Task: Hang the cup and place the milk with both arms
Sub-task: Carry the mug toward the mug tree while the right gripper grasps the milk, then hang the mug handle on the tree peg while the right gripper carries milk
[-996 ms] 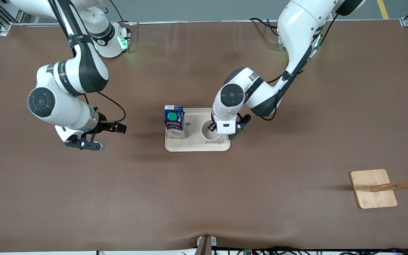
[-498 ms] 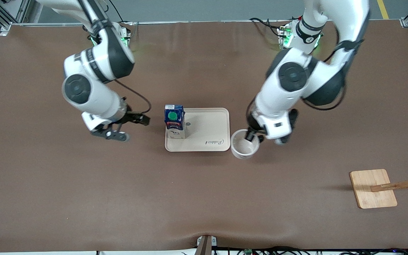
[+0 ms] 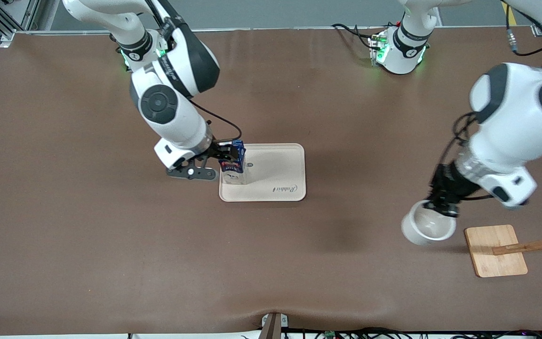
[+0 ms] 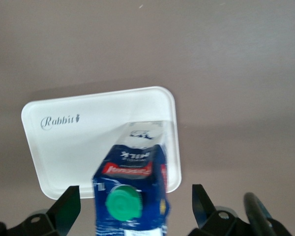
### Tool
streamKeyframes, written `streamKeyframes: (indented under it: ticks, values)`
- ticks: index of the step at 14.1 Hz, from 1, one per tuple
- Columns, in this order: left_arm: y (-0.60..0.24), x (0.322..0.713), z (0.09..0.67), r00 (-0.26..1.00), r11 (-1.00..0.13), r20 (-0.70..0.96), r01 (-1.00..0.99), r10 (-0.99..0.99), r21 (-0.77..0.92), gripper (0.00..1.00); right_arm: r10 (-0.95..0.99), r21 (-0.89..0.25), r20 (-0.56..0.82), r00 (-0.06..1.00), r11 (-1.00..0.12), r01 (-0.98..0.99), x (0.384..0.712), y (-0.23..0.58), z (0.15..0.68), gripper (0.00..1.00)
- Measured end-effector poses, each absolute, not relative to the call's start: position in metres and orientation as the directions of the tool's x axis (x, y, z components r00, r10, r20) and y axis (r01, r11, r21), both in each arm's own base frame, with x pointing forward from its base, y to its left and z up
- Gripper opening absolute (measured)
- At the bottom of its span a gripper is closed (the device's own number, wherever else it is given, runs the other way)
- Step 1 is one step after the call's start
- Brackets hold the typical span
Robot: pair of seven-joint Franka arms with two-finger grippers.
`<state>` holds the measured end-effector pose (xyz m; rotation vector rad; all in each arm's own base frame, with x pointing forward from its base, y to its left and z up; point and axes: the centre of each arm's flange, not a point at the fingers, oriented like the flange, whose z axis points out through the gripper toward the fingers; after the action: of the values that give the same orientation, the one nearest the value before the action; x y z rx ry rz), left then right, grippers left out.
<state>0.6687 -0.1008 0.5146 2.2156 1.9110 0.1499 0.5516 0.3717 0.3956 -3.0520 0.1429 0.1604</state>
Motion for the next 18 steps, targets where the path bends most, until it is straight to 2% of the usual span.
streamKeyframes:
  ticks: [4,8,13,14,16,18]
  values:
    - [-0.058,0.678,0.534,0.074,-0.039,-0.13,0.966,0.989,0.257,0.07,-0.038,-0.028,-0.126,0.991,-0.999,-0.042,0.541,0.399,0.361,1.0]
    - [-0.002,0.684,0.536,-0.012,0.052,-0.154,0.964,0.988,0.261,0.07,-0.032,-0.014,-0.132,0.991,-0.999,-0.034,0.541,0.396,0.358,1.0]
    - [0.066,0.689,0.562,-0.119,0.199,-0.265,0.933,0.957,0.3,0.07,-0.017,0.039,-0.146,0.989,-0.999,-0.011,0.538,0.393,0.354,1.0]
    - [0.075,0.688,0.564,-0.133,0.22,-0.282,0.928,0.95,0.302,0.07,-0.017,0.041,-0.146,0.989,-0.999,-0.011,0.538,0.393,0.353,0.93]
    - [0.089,0.688,0.565,-0.149,0.24,-0.295,0.922,0.944,0.304,0.07,-0.03,0.041,-0.144,0.989,-0.999,-0.025,0.538,0.393,0.355,0.72]
    - [0.097,0.687,0.564,-0.158,0.256,-0.314,0.919,0.936,0.3,0.07,-0.055,0.044,-0.142,0.988,-0.998,-0.049,0.538,0.394,0.356,0.68]
